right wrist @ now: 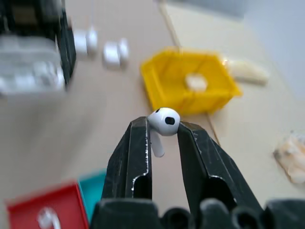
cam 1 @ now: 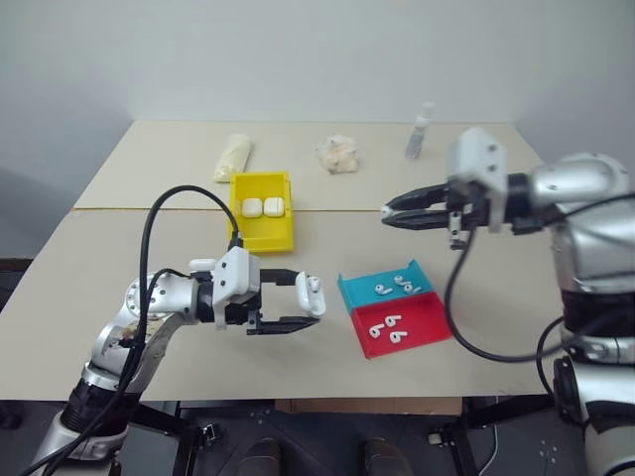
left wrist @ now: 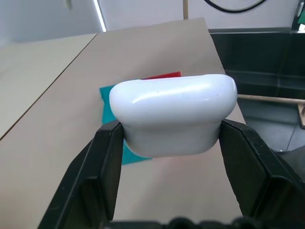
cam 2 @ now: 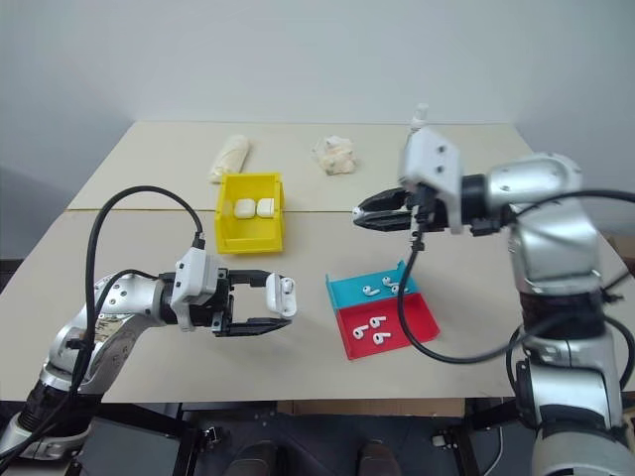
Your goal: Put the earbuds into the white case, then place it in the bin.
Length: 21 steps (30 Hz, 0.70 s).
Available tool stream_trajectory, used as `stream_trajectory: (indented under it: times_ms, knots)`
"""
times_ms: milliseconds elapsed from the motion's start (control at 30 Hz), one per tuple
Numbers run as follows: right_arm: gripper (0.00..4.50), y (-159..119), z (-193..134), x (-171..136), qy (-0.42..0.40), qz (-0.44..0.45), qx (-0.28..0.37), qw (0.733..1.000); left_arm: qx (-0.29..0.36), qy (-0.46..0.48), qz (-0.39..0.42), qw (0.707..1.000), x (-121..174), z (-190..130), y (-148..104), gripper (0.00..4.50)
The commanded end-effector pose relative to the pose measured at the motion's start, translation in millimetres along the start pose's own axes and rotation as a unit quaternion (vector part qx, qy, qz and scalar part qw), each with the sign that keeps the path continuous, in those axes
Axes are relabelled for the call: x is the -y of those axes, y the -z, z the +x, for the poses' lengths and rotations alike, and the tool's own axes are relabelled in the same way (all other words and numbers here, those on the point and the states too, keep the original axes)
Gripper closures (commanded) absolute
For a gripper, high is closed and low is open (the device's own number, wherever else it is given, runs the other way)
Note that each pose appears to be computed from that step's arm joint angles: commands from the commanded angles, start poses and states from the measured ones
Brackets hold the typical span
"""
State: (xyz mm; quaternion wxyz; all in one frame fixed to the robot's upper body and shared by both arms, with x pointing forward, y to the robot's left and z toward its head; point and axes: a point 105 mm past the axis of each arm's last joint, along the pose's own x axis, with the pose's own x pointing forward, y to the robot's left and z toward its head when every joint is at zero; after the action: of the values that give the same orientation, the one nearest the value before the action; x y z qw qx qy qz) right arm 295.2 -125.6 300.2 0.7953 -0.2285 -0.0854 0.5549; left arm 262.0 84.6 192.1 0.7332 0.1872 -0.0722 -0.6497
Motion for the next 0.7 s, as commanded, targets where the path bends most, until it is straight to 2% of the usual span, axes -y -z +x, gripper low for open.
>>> stream_trajectory:
  times_ms: [33, 100, 367, 700]
  knots:
    - [3.88, -36.2, -12.0, -17.3, 0.023, 0.045, 0.108, 0.993, 0.041, 0.015, 0.013, 0.999, 1.0, 7.8, -22.3, 1.72]
    - [3.88, -43.9, -13.0, -31.0, 0.016, 0.085, 0.15, 0.985, 0.054, 0.019, 0.012, 0.998, -1.4, 10.2, -28.6, 1.72]
    - [3.88, -38.8, -3.7, -83.8, -0.023, 0.122, 0.183, 0.975, 0.079, 0.028, 0.019, 0.996, -8.1, 13.1, -41.4, 1.72]
    - [3.88, -18.5, 11.9, -97.7, -0.035, 0.141, 0.151, 0.978, 0.086, 0.043, 0.026, 0.995, -4.2, 13.2, -46.0, 1.72]
